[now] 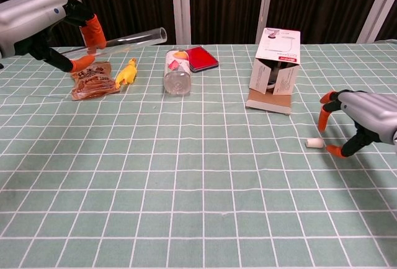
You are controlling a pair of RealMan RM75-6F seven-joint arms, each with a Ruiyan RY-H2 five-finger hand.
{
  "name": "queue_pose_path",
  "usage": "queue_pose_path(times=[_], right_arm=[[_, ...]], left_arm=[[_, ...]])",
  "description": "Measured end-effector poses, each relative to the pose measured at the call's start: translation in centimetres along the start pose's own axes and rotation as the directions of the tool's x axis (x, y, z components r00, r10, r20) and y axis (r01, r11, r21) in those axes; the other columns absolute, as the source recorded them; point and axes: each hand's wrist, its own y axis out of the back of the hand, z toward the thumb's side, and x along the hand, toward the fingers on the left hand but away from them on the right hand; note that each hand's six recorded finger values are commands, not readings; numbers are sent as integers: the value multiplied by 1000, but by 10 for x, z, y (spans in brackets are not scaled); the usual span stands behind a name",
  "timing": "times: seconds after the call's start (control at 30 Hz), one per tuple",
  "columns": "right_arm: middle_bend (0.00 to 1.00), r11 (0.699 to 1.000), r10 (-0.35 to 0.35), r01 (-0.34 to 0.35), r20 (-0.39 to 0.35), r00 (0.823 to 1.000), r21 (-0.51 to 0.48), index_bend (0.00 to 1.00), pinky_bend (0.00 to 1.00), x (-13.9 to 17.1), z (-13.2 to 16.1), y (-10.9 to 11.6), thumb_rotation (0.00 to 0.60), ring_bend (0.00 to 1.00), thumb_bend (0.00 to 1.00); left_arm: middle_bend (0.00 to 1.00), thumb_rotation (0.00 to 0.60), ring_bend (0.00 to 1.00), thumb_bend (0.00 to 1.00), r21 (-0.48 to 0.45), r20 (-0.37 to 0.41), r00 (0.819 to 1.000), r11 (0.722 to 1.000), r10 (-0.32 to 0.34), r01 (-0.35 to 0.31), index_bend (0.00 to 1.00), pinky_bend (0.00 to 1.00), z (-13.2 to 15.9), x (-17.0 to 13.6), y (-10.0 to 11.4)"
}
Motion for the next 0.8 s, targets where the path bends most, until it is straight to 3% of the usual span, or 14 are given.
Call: queue_pose_path(times=[0.8], right_arm=[[173,1000,16,-16,19,1000,13,514,0,-10,5,-14,600,7,348]], left_arm=[[500,600,95,707,6,-21,1000,1000,-11,11,503,0,-11,7,-9]])
